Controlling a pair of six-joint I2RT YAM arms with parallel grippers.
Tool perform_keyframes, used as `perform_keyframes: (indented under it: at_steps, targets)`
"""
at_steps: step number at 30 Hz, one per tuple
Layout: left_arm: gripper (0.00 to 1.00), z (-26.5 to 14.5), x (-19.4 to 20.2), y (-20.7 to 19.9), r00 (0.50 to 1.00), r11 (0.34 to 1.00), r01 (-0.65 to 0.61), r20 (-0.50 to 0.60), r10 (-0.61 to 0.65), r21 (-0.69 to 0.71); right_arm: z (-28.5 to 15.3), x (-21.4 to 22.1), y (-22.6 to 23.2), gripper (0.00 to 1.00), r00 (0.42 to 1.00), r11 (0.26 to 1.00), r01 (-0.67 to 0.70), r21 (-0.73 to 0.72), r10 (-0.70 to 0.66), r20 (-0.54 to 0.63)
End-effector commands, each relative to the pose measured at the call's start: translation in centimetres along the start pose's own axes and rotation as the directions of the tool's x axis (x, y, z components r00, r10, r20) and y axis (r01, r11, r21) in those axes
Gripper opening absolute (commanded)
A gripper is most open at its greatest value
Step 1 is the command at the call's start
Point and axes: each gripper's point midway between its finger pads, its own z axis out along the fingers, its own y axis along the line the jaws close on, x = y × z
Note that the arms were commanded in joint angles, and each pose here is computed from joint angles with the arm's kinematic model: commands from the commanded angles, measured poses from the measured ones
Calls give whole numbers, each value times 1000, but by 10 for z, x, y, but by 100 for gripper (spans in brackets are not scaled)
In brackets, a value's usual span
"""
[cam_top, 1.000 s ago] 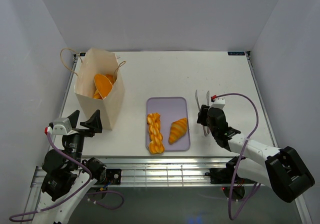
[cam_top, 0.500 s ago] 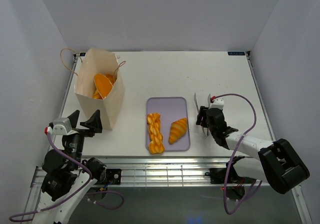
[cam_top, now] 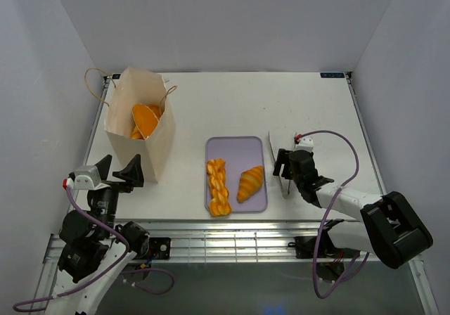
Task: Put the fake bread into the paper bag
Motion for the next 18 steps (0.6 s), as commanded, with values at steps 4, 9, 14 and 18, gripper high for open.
perform_keyframes:
  at_steps: [4,9,14,18]
  targets:
    - [98,-4,-1,1,1000,1000,1,14,-1,10,3,-19,9,80,999,1000,-20,-13,20,34]
    - [98,-3,0,1,1000,1000,1,13,-1,8,3,-21,8,81,999,1000,-20,-11,20,37]
    - [98,-4,-2,2,1000,1000,2,16,-2,1,-4,-41,15,84,998,1000,-5,-29,7,65]
    - [98,-4,-5,4,1000,1000,4,18,-4,-11,-15,-67,29,95,995,996,9,-87,-1,97]
